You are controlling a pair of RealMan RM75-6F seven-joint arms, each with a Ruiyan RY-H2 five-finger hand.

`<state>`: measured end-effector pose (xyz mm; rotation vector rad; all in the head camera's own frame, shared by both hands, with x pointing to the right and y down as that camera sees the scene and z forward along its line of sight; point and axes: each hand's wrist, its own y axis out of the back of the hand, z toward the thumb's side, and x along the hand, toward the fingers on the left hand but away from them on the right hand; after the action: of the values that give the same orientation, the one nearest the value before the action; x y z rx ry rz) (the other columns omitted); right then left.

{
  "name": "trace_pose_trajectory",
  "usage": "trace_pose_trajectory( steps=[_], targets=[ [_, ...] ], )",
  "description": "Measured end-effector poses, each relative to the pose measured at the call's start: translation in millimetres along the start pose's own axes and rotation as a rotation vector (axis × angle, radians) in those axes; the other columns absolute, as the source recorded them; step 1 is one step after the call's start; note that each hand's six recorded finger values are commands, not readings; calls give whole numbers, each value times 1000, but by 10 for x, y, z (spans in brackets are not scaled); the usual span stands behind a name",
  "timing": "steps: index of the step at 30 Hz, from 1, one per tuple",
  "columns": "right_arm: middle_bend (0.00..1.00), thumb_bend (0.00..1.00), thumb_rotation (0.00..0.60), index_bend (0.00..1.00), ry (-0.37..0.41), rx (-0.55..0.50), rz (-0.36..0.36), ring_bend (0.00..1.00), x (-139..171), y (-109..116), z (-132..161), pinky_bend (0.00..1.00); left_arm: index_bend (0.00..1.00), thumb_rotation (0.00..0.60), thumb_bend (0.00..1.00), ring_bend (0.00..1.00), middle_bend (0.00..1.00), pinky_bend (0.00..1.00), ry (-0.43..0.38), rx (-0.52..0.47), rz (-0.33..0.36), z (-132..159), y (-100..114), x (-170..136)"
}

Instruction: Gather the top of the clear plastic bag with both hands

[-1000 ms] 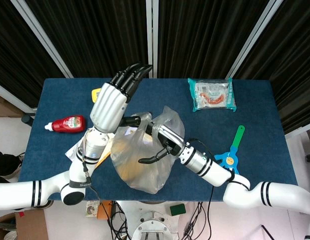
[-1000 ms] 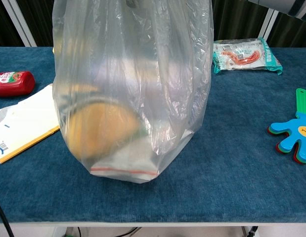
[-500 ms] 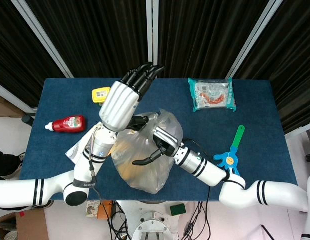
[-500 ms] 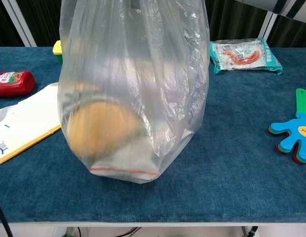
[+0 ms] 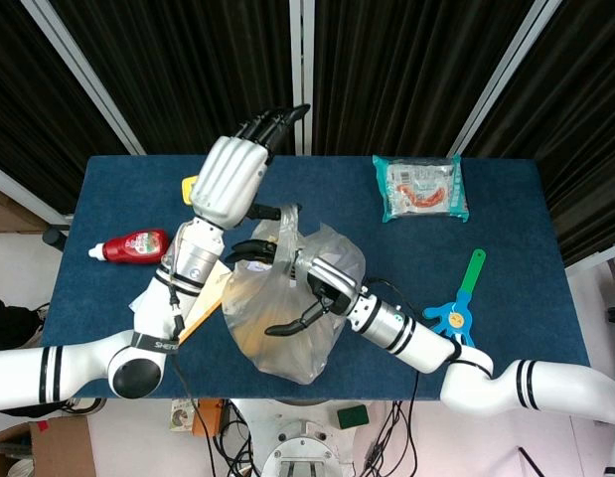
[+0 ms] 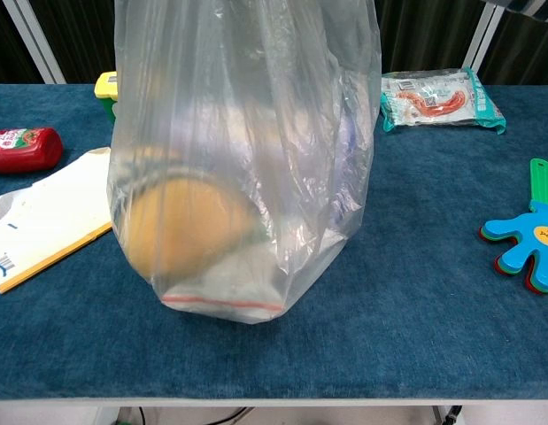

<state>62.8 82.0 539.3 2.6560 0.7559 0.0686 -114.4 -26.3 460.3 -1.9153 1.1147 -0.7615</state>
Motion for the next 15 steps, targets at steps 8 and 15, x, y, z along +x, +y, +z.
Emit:
trace_pose_trajectory(
  steps=[8, 15],
  targets=[
    [166, 69, 600, 166, 3, -29, 13, 21, 1, -32, 23, 83, 71, 600, 0, 102, 155, 225, 129, -30, -238, -167, -43, 46],
    [170, 69, 600, 166, 27, -40, 21, 21, 58, -38, 80, 87, 71, 600, 0, 102, 155, 223, 147, -29, -390, -224, -87, 6]
  ],
)
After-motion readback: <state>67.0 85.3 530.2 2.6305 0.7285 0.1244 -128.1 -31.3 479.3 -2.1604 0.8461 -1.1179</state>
